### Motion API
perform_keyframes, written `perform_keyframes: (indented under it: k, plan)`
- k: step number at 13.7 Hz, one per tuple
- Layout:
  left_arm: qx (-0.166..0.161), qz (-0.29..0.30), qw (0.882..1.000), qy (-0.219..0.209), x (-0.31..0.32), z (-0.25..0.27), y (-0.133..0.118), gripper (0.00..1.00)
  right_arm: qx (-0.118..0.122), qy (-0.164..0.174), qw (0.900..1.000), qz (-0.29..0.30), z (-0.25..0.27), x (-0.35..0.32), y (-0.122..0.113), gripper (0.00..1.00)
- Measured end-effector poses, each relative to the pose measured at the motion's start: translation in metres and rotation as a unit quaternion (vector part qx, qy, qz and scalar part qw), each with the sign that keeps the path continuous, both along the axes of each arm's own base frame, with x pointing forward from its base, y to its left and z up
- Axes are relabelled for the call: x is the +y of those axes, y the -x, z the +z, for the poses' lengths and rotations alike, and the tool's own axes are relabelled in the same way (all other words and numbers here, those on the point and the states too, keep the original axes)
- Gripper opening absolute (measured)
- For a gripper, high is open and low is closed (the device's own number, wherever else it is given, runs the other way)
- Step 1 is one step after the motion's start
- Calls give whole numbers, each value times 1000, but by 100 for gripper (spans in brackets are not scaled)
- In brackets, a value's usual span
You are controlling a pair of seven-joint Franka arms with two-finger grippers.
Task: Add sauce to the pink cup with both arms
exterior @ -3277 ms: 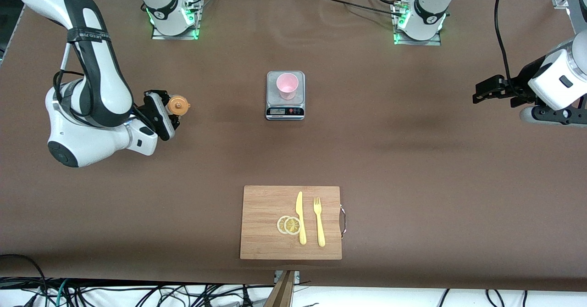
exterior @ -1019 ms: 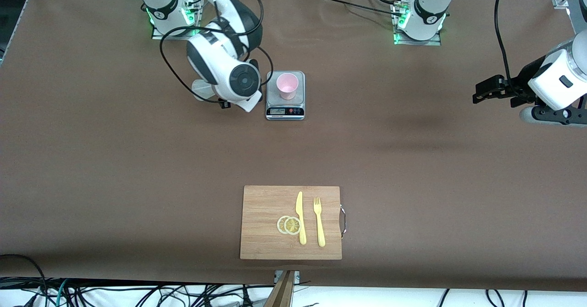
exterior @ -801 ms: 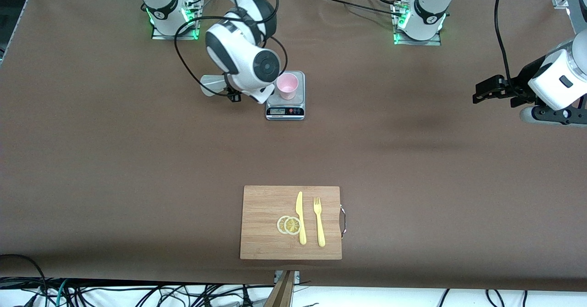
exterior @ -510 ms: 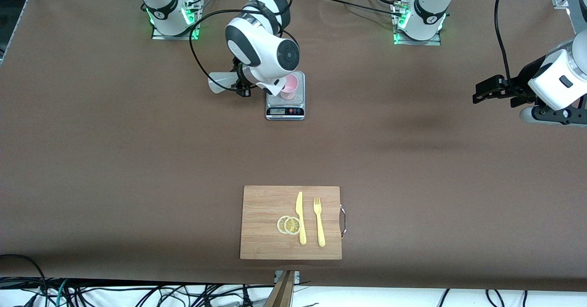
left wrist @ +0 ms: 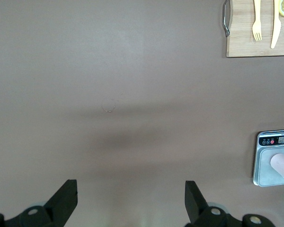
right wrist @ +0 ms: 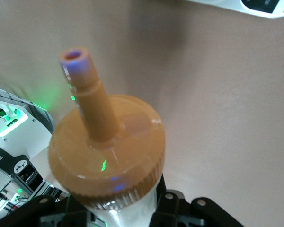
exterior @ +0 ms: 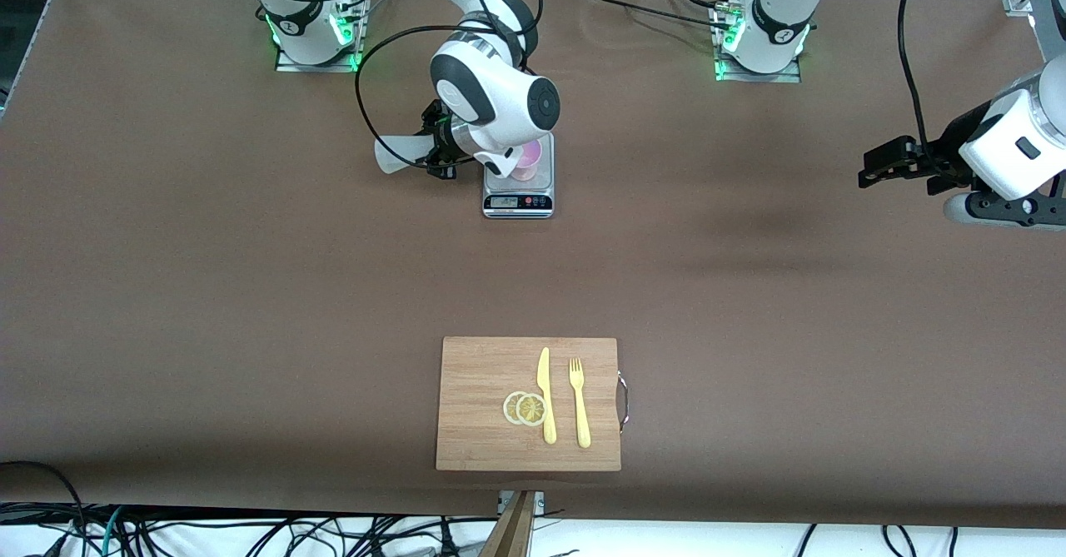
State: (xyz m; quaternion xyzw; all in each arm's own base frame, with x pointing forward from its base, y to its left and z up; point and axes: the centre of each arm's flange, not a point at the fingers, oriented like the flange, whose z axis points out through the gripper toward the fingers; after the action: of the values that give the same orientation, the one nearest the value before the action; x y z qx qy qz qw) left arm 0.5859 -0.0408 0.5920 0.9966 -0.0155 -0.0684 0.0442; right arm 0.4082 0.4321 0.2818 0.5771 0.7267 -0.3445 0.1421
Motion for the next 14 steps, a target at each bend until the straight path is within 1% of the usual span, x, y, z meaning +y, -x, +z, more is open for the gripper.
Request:
perform_keyframes:
  k: [3, 7, 10, 14]
  plan:
    - [0, 0, 1000, 0, 0, 0, 0, 100, -13, 15, 1000, 7, 3, 14, 6, 45]
    - [0, 0, 1000, 0, 0, 0, 0, 100, -22, 16, 1000, 0, 5, 25, -3, 45]
    - [0, 0, 1000, 0, 0, 0, 0, 100, -25, 32, 999, -3, -3, 37, -7, 45]
    - [0, 0, 1000, 0, 0, 0, 0, 100, -36, 48, 998, -3, -10, 49, -8, 45]
